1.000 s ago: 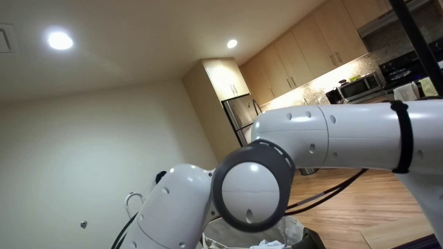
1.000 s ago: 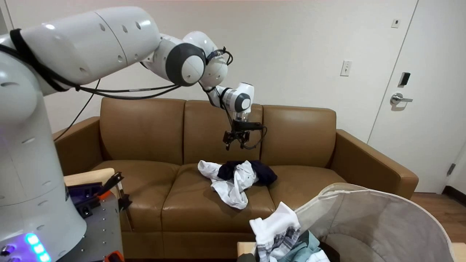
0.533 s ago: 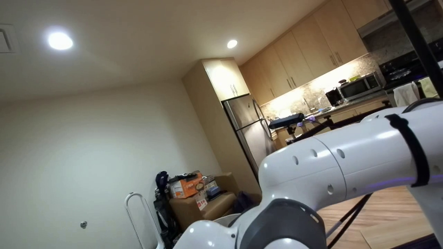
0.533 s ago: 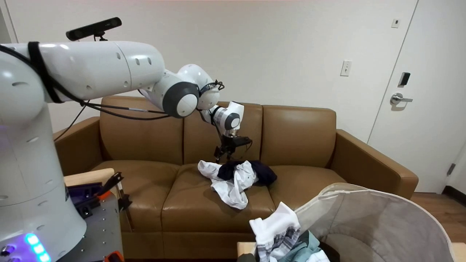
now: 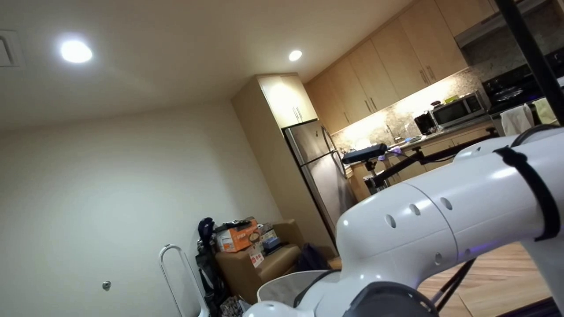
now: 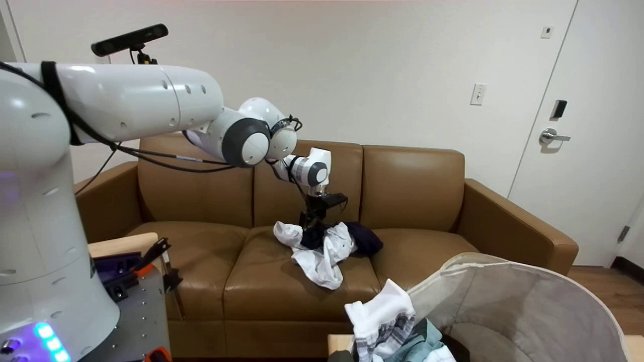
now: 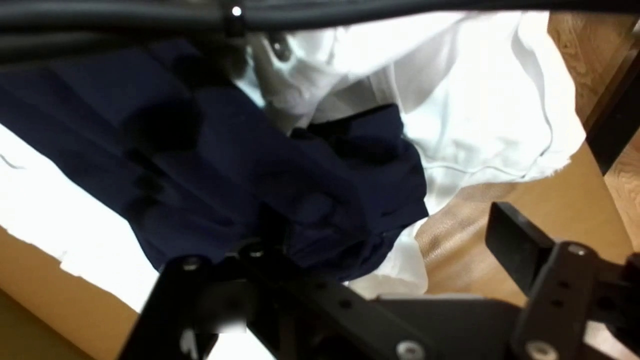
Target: Put the vest on the couch in the bag
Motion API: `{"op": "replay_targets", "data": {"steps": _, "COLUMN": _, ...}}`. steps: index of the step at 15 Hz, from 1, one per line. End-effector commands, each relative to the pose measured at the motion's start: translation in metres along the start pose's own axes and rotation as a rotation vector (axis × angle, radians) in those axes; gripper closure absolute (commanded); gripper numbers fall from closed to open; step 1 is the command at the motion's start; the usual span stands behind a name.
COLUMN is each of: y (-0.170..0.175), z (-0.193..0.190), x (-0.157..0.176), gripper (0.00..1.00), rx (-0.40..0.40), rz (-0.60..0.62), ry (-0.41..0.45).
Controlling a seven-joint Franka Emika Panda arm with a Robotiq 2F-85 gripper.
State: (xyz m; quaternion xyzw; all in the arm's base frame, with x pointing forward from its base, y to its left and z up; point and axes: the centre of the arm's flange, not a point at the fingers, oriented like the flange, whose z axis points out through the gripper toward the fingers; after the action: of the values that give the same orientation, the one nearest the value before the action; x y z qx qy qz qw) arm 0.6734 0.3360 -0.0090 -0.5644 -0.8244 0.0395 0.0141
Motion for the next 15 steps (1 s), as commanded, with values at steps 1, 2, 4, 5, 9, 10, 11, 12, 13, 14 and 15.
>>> {"op": "replay_targets", "data": {"steps": 1, "y": 0.059, "z": 0.005, "x": 0.004, "gripper": 0.00, "rx": -0.069, "rz": -0.058, "ry": -0.098}}
{"op": "replay_targets", "data": {"steps": 2, "y": 0.063, "z": -0.003, "x": 0.005, "gripper": 0.00, "rx": -0.103, "rz": -0.068, "ry": -0.110}}
{"op": "replay_targets", "data": {"steps": 4, "y": 0.073, "z": -0.011, "x": 0.009, "gripper": 0.00, "rx": -0.161, "rz": -0.082, "ry": -0.116}}
{"op": "replay_targets", "data": {"steps": 5, "y": 0.077, "z": -0.011, "x": 0.009, "gripper": 0.00, "rx": -0.175, "rz": -0.090, "ry": -0.100}}
{"op": "replay_targets", "data": {"steps": 9, "y": 0.076, "z": 0.011, "x": 0.002, "gripper": 0.00, "rx": -0.202, "rz": -0.083, "ry": 0.032}}
{"op": "replay_targets", "data": {"steps": 10, "y": 0.074, "z": 0.020, "x": 0.000, "gripper": 0.00, "rx": -0.201, "rz": -0.084, "ry": 0.065}}
{"op": "replay_targets", "data": {"steps": 11, "y": 0.072, "z": 0.029, "x": -0.002, "gripper": 0.00, "rx": -0.194, "rz": -0.090, "ry": 0.095}}
{"op": "replay_targets", "data": {"steps": 12, "y": 0.070, "z": 0.039, "x": -0.004, "gripper": 0.00, "rx": -0.189, "rz": -0.095, "ry": 0.118}}
{"op": "replay_targets", "data": {"steps": 13, "y": 0.066, "z": 0.047, "x": -0.006, "gripper": 0.00, "rx": -0.181, "rz": -0.102, "ry": 0.140}}
{"op": "replay_targets", "data": {"steps": 14, "y": 0.062, "z": 0.054, "x": -0.008, "gripper": 0.00, "rx": -0.172, "rz": -0.110, "ry": 0.158}}
{"op": "replay_targets", "data": {"steps": 15, "y": 0.060, "z": 0.061, "x": -0.009, "gripper": 0.04, "rx": -0.159, "rz": -0.124, "ry": 0.174}}
